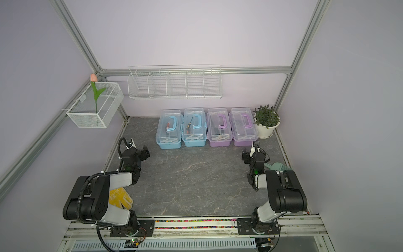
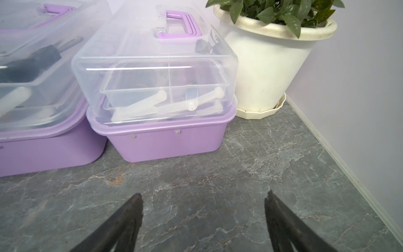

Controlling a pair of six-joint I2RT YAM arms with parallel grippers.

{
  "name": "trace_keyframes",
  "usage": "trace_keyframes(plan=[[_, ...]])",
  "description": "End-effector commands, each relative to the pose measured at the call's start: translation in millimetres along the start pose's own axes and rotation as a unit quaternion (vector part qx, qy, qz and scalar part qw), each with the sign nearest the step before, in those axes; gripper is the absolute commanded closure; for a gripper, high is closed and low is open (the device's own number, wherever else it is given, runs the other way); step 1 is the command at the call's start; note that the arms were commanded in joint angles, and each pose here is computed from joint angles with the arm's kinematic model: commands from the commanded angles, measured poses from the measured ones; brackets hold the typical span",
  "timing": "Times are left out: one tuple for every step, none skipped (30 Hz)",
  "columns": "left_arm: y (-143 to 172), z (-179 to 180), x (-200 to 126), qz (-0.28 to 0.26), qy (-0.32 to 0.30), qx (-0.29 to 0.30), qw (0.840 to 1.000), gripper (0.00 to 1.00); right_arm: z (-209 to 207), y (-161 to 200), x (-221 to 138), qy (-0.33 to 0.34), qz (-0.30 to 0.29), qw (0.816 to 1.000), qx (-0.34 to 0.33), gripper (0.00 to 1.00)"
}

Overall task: Close toolboxes
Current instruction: Reset both arms

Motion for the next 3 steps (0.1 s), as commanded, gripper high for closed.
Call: trace_keyframes(plan=[[-4.4,0.3,0.8,-0.012,0.002,0.000,1.000,0.01,3.1,-4.7,1.9,-0.007,-0.007,1.000,-0.013,0.12],[-3.8,0.3,0.8,-0.012,0.001,0.001,1.000,0.00,3.1,-4.7,1.4,-0.007,-0.008,1.000,-0.013,0.12],[-3.8,0.5,0.9,-0.011,0.001,0.000,1.000,0.00,3.2,-4.6,0.7,-0.007,-0.010,1.000,-0.013,0.12]])
Point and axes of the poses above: each gripper's point midway between its finger pads, its own x axis out along the fingers, its own z axis along the line the jaws close on, y = z × x, the point moved 7 cm from there along -x, back along the fingers, and after that the axes turned 3 degrees about x, right-handed, at the moved point
